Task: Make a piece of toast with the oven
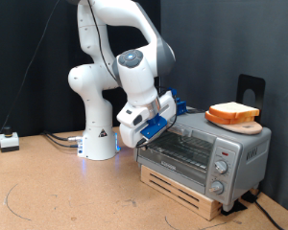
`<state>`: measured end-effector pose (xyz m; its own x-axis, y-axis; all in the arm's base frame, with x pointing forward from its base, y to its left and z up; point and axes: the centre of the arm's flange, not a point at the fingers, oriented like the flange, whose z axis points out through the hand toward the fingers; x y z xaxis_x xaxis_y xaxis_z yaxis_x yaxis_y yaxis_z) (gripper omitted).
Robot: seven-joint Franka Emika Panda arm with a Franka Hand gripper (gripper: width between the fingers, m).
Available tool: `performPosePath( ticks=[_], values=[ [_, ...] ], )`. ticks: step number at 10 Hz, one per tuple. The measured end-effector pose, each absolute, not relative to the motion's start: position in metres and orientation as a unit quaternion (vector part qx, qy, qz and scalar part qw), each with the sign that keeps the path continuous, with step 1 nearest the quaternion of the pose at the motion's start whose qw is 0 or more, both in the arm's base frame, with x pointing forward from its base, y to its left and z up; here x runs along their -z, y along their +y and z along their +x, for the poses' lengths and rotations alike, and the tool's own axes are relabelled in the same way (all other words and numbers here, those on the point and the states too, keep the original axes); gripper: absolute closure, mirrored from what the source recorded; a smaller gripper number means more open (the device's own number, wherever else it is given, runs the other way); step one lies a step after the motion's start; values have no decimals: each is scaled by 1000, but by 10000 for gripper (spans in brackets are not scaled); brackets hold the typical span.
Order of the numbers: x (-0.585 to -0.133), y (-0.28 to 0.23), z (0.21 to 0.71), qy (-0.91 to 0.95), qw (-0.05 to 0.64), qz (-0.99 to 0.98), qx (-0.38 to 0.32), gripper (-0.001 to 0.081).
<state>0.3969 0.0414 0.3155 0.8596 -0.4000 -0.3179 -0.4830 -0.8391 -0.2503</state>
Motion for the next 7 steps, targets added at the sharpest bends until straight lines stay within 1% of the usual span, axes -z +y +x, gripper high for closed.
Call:
performPosePath(
  ticks=[3, 5, 7],
  values=[
    [-328, 50, 393, 229, 169, -950, -125, -4],
    [-347, 54, 383, 213, 181, -950, -138, -4],
    [-363, 45, 375, 215, 163, -953, -137, -4]
  ],
)
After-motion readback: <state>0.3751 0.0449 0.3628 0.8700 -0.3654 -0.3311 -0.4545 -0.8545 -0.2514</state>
